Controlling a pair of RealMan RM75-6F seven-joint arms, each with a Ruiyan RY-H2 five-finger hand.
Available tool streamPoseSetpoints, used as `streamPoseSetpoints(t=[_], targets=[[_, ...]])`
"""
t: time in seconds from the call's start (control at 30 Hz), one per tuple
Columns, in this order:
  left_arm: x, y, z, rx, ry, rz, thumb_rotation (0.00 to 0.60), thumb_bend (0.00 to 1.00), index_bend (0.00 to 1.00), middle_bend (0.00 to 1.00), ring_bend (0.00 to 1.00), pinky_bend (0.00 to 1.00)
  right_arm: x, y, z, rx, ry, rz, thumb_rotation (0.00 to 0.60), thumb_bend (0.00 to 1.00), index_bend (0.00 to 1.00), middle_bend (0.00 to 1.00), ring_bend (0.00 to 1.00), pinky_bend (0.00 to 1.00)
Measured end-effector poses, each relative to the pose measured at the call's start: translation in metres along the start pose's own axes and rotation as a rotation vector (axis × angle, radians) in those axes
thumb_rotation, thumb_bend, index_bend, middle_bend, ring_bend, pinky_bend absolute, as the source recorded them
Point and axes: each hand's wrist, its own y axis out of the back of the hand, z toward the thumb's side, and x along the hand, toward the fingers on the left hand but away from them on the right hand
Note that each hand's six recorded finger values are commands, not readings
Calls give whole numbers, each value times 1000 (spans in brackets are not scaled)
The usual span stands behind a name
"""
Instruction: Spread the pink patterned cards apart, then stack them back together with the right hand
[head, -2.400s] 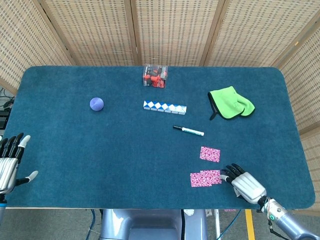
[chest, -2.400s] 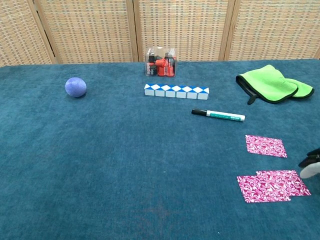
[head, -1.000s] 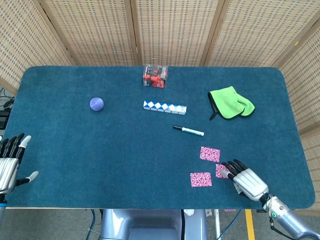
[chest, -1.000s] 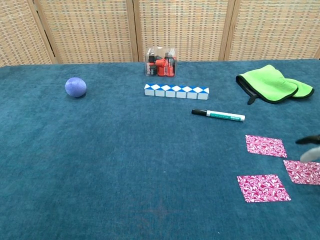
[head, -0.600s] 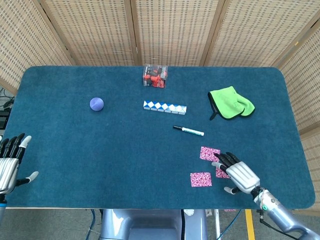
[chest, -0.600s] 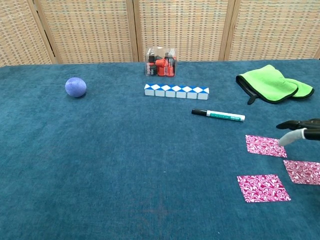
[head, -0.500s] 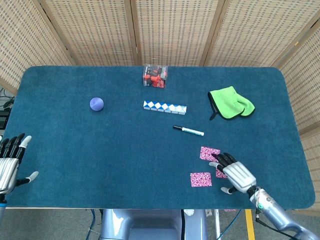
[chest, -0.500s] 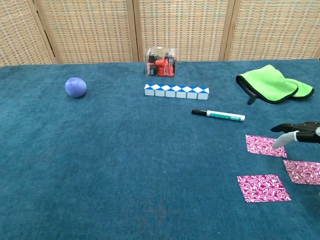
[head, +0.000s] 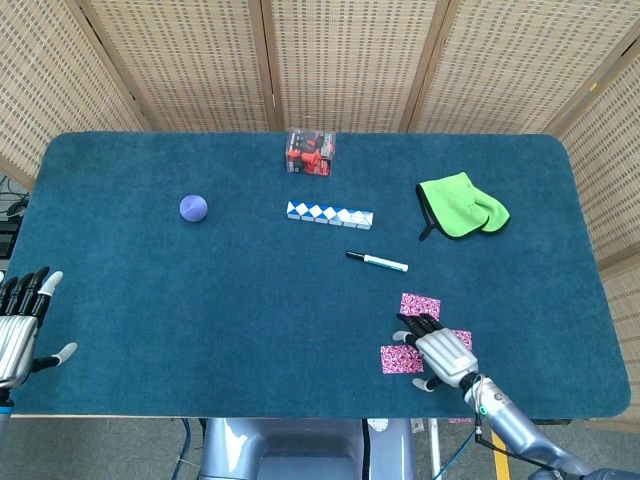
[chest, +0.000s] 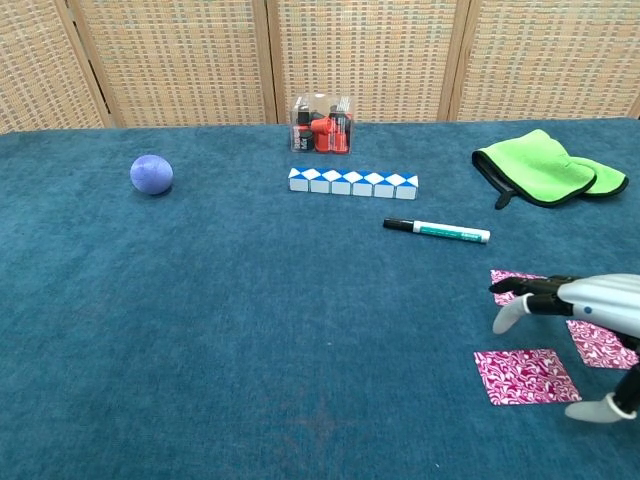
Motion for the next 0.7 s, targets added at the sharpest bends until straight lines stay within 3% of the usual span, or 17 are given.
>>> streamPoseSetpoints(t=[0.23,0.4,0.7], targets=[[0,0,0,-1,2,-2,600,0,0,0,0,0,-8,-6,5,-12,-1,-2,600,267,238,0,0,44],[0,0,0,-3,2,-3,600,0,0,0,0,0,-11,-7,4,-11,-7,-5,600,354,244,0,0,44],[0,0,0,-4,1,-3,600,0,0,0,0,0,-11,-8,5,-5,-1,-7,600,363,244,0,0,44]])
